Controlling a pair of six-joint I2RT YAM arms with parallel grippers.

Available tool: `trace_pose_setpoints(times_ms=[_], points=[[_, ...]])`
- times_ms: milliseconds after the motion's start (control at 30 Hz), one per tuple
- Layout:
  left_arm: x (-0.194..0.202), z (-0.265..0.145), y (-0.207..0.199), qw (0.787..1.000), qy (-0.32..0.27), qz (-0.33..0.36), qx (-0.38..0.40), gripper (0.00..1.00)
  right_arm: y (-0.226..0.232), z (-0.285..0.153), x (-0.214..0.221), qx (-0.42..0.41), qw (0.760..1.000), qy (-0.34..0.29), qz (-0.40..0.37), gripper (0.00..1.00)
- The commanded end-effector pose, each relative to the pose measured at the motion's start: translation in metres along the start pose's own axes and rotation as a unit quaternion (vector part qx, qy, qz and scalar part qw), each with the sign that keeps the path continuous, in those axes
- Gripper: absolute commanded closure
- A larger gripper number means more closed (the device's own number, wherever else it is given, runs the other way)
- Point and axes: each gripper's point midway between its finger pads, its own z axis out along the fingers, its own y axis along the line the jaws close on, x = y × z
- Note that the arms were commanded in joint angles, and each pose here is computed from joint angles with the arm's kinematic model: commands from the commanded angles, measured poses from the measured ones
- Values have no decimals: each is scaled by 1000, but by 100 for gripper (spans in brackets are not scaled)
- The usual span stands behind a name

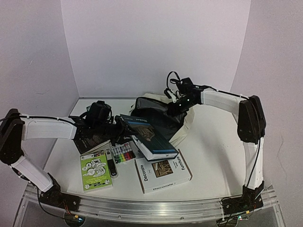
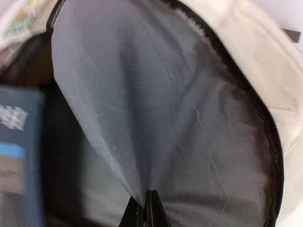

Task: Pack the student bag
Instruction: Place the book in the student bag.

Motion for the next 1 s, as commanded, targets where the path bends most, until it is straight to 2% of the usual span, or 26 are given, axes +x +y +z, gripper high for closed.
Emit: trace_pose_setpoints(times_ms=[0, 100, 333, 567, 700, 833, 967], points=[[10, 8, -58, 992, 60, 54, 93, 100, 33, -55, -53, -62, 994, -75, 51, 100], [-2, 8, -61, 992, 47, 51, 108, 100, 43, -65, -58, -85, 992, -83, 33, 100], [-62, -18, -72, 982, -52, 17, 181, 100, 54, -74, -33, -112, 992, -64, 4, 100], [-96, -27, -57, 980, -155, 17, 126, 100, 58, -85, -31, -114, 991, -70, -24, 100], [-112, -34, -60, 968, -208, 18, 140, 100, 66, -82, -27, -134, 989, -60, -22, 100], [-118, -37, -62, 958, -224, -4, 180, 100, 71, -78, -20, -139, 989, -51, -30, 100], [-121, -35, -47, 949, -227, -61, 209, 100, 67, -73, -12, -128, 990, -40, -43, 100]])
